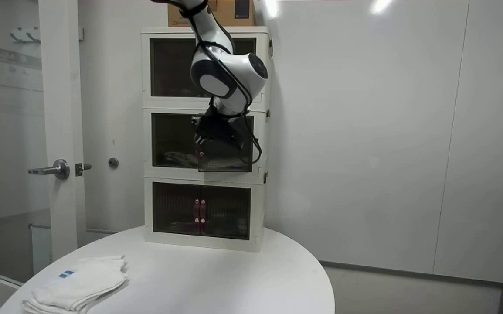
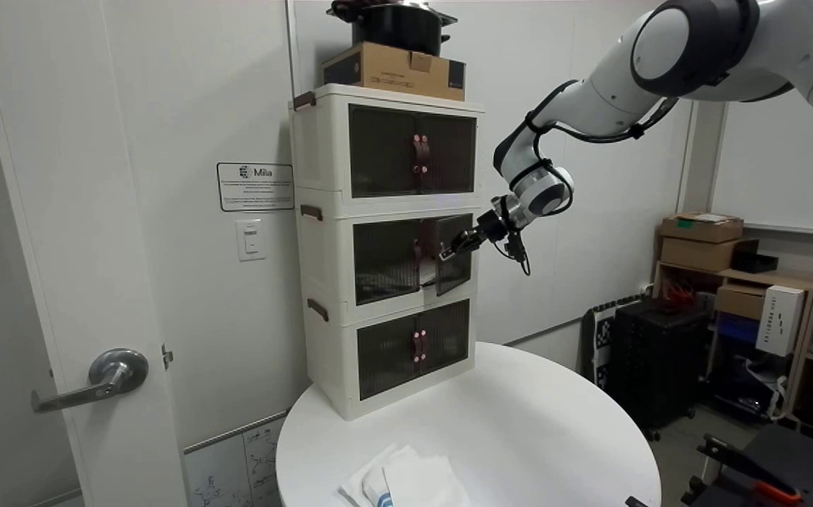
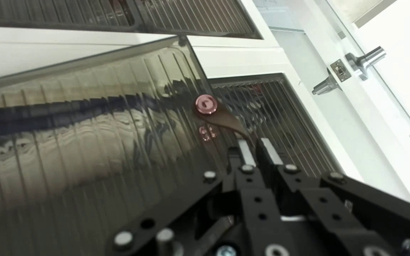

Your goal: Open the right and left middle cabinet doors, respectively

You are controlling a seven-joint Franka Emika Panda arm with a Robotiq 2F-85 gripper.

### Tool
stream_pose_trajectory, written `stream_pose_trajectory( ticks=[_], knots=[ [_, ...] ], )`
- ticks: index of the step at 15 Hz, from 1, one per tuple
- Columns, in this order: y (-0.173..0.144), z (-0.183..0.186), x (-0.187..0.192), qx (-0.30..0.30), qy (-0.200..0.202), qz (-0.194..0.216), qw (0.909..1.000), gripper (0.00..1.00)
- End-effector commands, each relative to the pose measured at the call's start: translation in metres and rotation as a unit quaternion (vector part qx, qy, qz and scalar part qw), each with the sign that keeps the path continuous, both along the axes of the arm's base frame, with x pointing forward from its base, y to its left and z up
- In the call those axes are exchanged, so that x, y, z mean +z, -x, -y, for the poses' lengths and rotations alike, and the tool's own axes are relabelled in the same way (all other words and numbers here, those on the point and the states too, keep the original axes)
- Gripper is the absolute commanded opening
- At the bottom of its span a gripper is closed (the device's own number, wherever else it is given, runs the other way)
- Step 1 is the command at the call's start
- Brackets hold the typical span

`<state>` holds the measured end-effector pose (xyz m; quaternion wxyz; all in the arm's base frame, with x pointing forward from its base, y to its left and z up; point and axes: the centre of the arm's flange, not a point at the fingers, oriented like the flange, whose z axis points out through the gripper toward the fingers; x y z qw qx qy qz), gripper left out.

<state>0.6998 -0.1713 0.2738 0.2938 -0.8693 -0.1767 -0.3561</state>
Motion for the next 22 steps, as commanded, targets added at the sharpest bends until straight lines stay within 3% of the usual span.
stream_pose_trajectory(
  ticks=[1, 6, 9, 16, 19, 22],
  knots=[
    [0.034, -0.012, 0.018, -0.017, -0.004, -0.001, 0.9999, 0.4],
    [0.043, -0.028, 0.045, -0.045, -0.001, 0.019, 0.9988, 0.78],
    [0.048, -0.036, 0.068, -0.069, -0.002, 0.01, 0.9976, 0.99],
    [0.056, -0.044, 0.171, -0.16, 0.014, 0.008, 0.9869, 1.0],
    [0.059, -0.049, 0.209, -0.208, 0.08, -0.019, 0.9747, 1.0],
    [0.057, -0.062, 0.22, -0.225, 0.128, -0.072, 0.9634, 1.0]
  ],
)
